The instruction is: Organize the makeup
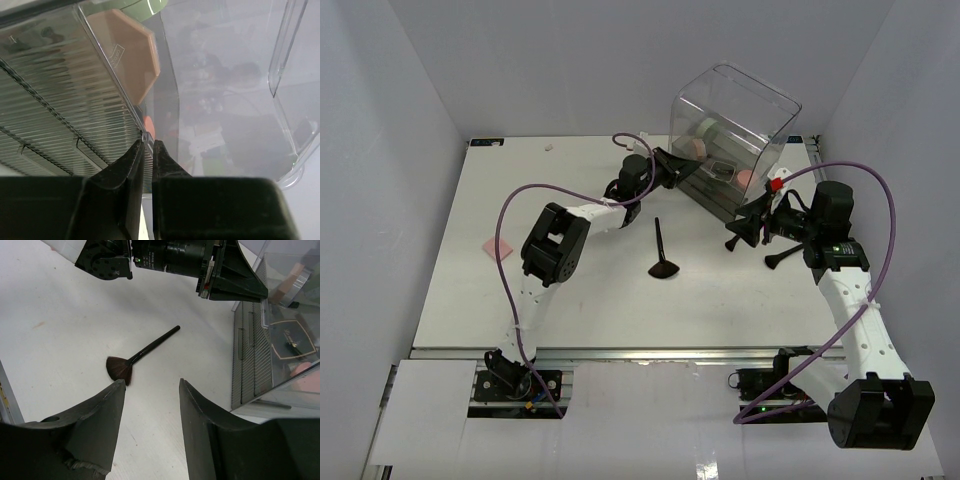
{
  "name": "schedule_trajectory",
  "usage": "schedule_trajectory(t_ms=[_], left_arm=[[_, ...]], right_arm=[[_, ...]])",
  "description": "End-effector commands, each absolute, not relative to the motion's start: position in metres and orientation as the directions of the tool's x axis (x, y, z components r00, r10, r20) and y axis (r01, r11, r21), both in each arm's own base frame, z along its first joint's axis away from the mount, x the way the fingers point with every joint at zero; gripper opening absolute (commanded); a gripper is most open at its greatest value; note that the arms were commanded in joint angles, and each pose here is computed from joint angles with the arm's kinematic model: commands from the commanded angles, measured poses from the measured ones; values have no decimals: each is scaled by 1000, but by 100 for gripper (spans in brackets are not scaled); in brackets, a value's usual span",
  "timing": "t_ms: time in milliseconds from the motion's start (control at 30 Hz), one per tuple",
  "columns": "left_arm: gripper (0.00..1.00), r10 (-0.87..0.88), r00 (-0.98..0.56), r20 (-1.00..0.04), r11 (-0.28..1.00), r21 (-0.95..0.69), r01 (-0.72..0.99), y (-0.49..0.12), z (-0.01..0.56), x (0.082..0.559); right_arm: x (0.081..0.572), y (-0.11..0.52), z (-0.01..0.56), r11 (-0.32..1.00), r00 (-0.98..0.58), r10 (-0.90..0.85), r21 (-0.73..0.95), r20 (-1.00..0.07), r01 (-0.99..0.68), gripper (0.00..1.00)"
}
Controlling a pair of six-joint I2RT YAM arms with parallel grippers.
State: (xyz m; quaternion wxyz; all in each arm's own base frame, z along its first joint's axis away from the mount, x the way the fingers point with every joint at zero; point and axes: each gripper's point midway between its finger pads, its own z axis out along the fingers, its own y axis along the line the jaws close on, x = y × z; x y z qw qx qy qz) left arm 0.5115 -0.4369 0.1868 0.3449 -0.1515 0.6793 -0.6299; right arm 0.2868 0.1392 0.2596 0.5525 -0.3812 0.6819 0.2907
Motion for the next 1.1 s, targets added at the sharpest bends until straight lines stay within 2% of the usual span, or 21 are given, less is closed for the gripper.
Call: schedule_trajectory(t_ms=[0,233,400,633,833,1067], left_arm=[[0,-639,-682,-355,174,-931,322,-421,237,493],[0,-648,-667,-367,141,-919,369,-395,269,471],[0,-653,-655,-380,130,-908,398,-383,289,461],[0,-658,-636,-402,119,-890,440,-361,316,446],[0,-660,-637,-397,88,-884,460,-350,340,440],[0,-656,-642,-397,64,-877,476,-348,357,438]], right_arm=[[293,138,259,547,-88,-190,-31,-978,-837,55],[294,137,263,562,-92,-178,-24,-980,-827,59],[303,121,283,632,-94,-146,-20,-985,-774,64],[308,111,307,668,-140,-61,64,-988,-742,75],[314,125,316,586,-305,101,304,-947,-751,75],[322,138,341,469,-389,237,456,-890,-757,72]])
